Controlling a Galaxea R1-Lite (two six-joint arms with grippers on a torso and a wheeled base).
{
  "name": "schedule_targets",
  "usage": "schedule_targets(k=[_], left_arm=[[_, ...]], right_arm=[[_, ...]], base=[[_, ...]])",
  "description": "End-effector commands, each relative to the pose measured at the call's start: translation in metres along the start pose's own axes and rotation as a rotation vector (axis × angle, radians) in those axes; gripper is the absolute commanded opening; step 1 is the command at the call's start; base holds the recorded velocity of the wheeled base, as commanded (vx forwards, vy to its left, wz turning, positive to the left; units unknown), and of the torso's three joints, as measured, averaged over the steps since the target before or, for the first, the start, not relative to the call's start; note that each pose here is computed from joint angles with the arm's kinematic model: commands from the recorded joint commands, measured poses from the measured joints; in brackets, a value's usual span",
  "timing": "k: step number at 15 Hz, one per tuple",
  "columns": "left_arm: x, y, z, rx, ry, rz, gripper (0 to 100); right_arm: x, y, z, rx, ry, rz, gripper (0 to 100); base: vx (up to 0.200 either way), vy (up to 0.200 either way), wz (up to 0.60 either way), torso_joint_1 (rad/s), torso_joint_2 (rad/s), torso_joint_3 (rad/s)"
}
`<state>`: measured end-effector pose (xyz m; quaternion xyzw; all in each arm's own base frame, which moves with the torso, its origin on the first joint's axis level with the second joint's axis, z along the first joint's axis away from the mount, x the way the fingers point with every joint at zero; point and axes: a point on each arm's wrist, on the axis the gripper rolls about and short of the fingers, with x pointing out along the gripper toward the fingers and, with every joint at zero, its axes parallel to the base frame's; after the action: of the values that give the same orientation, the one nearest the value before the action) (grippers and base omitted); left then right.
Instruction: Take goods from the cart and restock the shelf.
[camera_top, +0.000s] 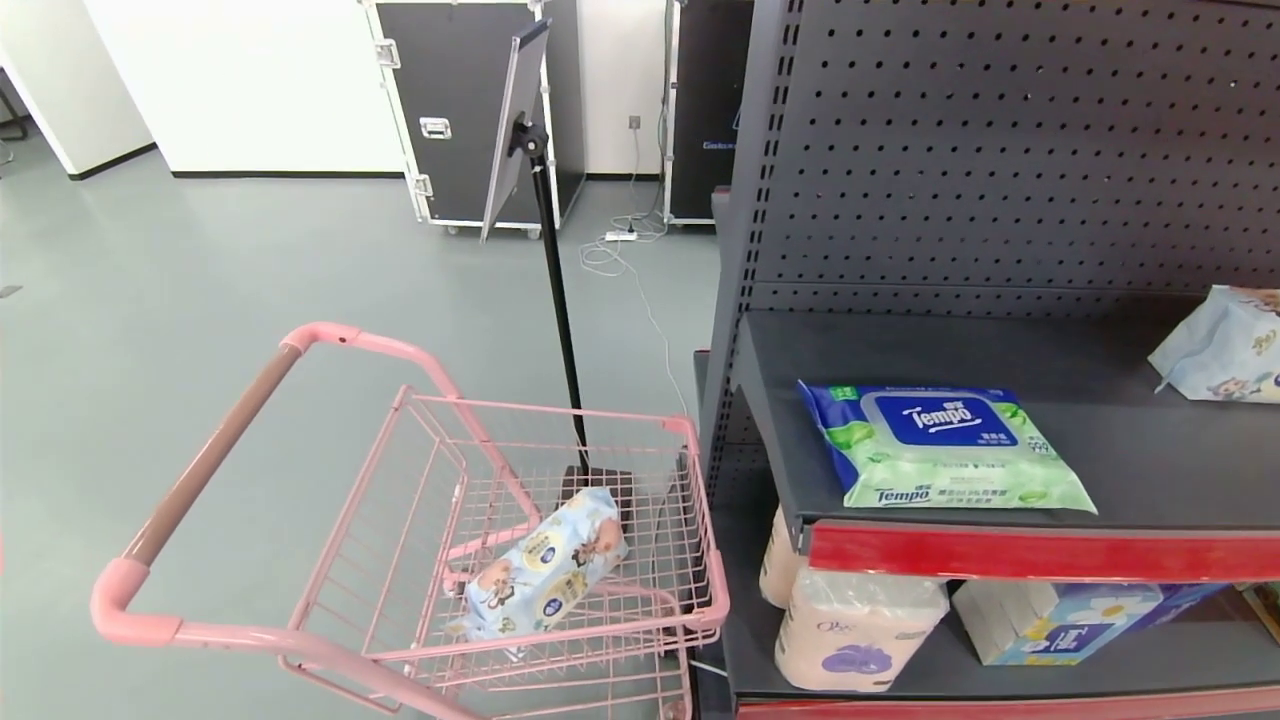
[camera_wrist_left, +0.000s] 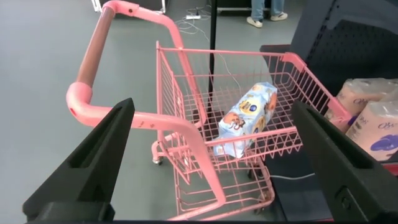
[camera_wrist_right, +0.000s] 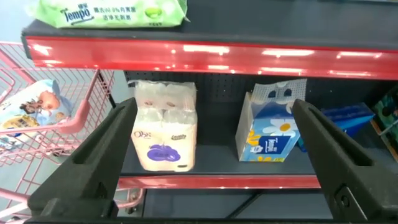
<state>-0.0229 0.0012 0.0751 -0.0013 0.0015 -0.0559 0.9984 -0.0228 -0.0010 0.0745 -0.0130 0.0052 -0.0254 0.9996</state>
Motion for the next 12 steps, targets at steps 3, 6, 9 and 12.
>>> schedule_targets(k=[3, 6, 9, 12], left_arm=[[0.0001, 0.0000, 0.0001, 0.000, 0.000, 0.000, 100], [0.0001, 0.0000, 0.0001, 0.000, 0.000, 0.000, 100], [0.0001, 0.0000, 0.0001, 0.000, 0.000, 0.000, 100], [0.0001, 0.0000, 0.0001, 0.000, 0.000, 0.000, 100]], right_arm=[[0.0000, 0.0000, 0.0000, 0.000, -0.001, -0.001, 100], [0.0000, 0.0000, 0.0000, 0.000, -0.001, 0.000, 100], [0.0000, 0.0000, 0.0000, 0.000, -0.001, -0.001, 100], [0.0000, 0.0000, 0.0000, 0.000, -0.001, -0.001, 100]], base=[[0.000, 0.000, 0.00, -0.136, 0.36, 0.212], [0.000, 0.000, 0.00, -0.144, 0.37, 0.233], [0.000, 0.000, 0.00, -0.144, 0.39, 0.237], [0.000, 0.000, 0.00, -0.168, 0.50, 0.321]])
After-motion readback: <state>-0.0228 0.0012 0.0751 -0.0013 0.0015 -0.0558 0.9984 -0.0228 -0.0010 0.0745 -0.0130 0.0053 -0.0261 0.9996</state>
